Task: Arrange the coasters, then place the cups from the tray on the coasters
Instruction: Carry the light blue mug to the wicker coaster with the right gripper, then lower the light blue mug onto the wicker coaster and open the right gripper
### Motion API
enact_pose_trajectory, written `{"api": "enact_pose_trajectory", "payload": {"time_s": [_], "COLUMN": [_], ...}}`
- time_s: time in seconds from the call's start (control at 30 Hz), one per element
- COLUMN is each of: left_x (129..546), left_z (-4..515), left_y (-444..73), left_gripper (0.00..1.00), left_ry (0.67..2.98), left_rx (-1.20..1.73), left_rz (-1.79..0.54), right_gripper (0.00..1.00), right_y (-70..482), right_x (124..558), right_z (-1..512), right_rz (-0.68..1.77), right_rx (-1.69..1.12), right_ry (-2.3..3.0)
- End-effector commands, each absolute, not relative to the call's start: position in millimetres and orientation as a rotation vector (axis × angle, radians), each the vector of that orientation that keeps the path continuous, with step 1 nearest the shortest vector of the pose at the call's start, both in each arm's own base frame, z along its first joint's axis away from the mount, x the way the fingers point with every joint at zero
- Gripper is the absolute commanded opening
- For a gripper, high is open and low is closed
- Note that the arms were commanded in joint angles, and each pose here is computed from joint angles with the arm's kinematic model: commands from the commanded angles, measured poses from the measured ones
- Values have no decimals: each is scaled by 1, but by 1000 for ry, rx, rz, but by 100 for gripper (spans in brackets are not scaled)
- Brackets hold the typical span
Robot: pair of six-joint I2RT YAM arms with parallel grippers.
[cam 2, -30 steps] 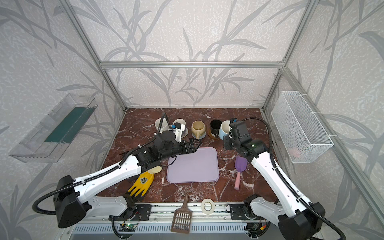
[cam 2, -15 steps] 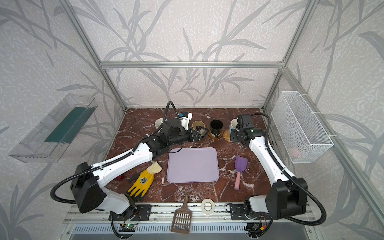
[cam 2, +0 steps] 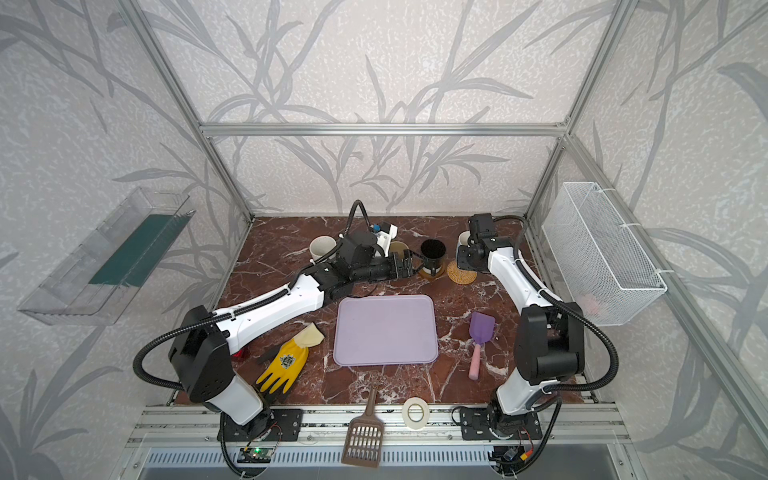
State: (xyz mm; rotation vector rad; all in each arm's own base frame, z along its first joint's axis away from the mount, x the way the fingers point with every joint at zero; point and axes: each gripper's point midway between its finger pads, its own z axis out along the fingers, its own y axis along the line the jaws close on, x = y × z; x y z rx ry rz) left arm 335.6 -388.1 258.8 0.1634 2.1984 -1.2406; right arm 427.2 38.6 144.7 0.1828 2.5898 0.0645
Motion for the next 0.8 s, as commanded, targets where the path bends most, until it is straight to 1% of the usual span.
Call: {"api": "enact_pose_trajectory", "payload": {"time_s": [0.0,0.23,0.77], "left_x": [343,348,345], "left_z": [272,262,257], "left_y": [-394,-394,-393], "left_gripper": [99,99,99], "left_ry": [2155,2166,2170], "left_rx": [184,168,159], "left_rz": [-1266,-1268,-1283], "right_gripper": [0,0,0], "right_y": [36,36,35], "right_x": [450,457,445], "right_z": [155,132,104], "right_rz": [51,37,25], "right_rx": [172,176,179], "right_ry": [2543,2588,2647]}}
